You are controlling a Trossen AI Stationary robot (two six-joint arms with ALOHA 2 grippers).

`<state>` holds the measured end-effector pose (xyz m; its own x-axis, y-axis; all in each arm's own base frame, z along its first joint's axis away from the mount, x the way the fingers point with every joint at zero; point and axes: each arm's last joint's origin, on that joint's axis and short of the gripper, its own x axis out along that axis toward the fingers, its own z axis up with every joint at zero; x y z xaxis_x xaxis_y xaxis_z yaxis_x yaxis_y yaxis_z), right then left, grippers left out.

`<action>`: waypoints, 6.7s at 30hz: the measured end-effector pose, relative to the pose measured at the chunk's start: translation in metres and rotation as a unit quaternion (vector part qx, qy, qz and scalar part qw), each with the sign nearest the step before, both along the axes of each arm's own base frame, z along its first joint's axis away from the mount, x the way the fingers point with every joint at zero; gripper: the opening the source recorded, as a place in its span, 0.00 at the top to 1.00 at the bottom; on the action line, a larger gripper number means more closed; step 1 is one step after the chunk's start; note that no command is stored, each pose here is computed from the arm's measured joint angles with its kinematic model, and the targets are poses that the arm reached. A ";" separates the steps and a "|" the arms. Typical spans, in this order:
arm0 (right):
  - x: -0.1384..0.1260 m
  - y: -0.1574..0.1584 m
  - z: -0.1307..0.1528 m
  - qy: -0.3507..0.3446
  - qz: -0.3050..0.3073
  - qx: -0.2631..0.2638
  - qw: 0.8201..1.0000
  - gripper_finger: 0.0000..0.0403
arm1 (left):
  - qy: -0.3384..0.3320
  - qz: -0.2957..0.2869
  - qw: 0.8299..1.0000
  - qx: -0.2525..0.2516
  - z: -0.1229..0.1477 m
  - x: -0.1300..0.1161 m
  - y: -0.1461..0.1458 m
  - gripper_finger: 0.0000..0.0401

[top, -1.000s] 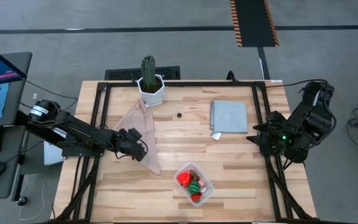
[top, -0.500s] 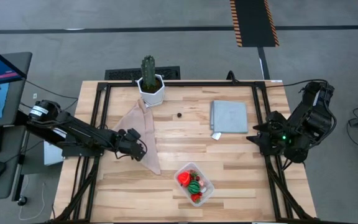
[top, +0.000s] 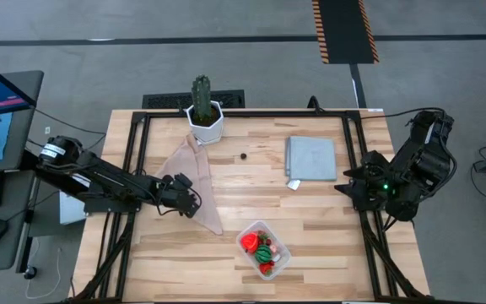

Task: Pick and placing Produce into tupperware
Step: Put the blackberry into the transparent bin, then put the black cherry into the transparent bin

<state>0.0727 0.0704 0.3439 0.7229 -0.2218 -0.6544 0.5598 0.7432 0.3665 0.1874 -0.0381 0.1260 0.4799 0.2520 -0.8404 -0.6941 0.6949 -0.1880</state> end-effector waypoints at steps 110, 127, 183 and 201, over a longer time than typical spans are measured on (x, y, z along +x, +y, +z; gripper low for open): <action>0.000 0.000 0.000 0.000 0.000 0.000 1.000 0.08 | -0.348 -0.330 0.866 0.144 0.128 0.126 -0.068 0.52; 0.004 0.001 0.003 -0.045 0.012 -0.063 0.997 0.08 | -0.472 -0.318 0.802 0.180 0.100 -0.021 -0.032 0.51; 0.244 -0.145 -0.056 0.054 0.021 -0.185 0.981 0.24 | -0.470 -0.257 0.830 0.153 0.046 -0.076 -0.005 0.51; 0.267 -0.205 -0.128 0.109 0.161 -0.038 0.980 0.24 | -0.450 -0.262 0.837 0.169 0.042 -0.076 -0.005 0.51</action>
<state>0.3396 -0.1342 0.2159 0.6079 -0.0592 -0.7918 0.3507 0.9147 0.2009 0.1111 -0.0430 0.1683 0.9991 -0.0418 -0.0018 0.0406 0.9786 -0.2017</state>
